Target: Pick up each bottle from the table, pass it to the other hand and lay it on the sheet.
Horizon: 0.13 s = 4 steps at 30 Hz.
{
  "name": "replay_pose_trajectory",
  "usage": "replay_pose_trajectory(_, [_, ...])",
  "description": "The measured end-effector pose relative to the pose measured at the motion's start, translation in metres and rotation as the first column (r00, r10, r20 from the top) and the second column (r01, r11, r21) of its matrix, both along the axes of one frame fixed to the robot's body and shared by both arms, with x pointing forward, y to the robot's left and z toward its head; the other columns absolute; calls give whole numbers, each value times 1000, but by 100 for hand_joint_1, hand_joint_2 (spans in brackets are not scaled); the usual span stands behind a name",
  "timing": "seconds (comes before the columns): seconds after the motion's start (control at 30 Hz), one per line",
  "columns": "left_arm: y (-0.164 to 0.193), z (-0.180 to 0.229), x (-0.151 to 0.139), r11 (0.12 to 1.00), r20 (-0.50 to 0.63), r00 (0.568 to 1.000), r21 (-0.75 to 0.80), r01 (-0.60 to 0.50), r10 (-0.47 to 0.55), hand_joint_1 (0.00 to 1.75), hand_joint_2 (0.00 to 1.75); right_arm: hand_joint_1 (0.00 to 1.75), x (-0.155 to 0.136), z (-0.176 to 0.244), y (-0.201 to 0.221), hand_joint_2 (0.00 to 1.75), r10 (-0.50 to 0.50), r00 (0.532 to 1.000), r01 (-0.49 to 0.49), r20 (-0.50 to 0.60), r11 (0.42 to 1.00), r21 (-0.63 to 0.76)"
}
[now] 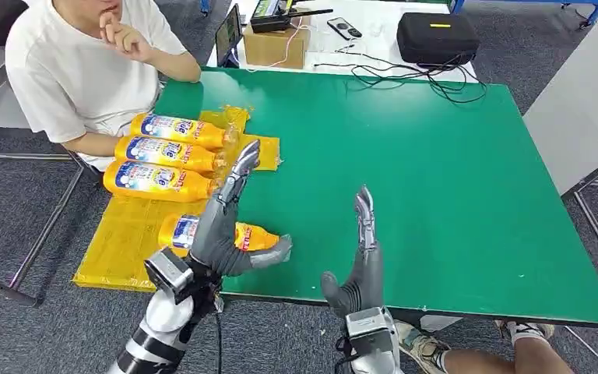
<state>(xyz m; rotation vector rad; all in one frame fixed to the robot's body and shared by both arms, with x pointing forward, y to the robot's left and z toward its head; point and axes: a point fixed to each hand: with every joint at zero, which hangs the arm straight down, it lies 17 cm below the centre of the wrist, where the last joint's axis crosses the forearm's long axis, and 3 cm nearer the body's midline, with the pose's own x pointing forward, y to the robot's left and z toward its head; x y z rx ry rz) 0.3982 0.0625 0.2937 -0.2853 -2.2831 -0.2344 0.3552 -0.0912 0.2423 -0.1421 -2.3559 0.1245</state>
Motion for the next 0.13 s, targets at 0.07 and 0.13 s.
replay_pose_trajectory(0.07, [9, -2, 3, 998, -36, 999, -60, -27, 25, 0, 175, 0, -4, 7, -8, 0, -33, 999, 32, 17, 999, 15])
replay_pose_trajectory(0.13, [15, -8, 3, 993, -79, 997, -116, -36, 27, 0, 175, 0, -9, 14, -18, 0, -68, 997, 67, 39, 997, 24])
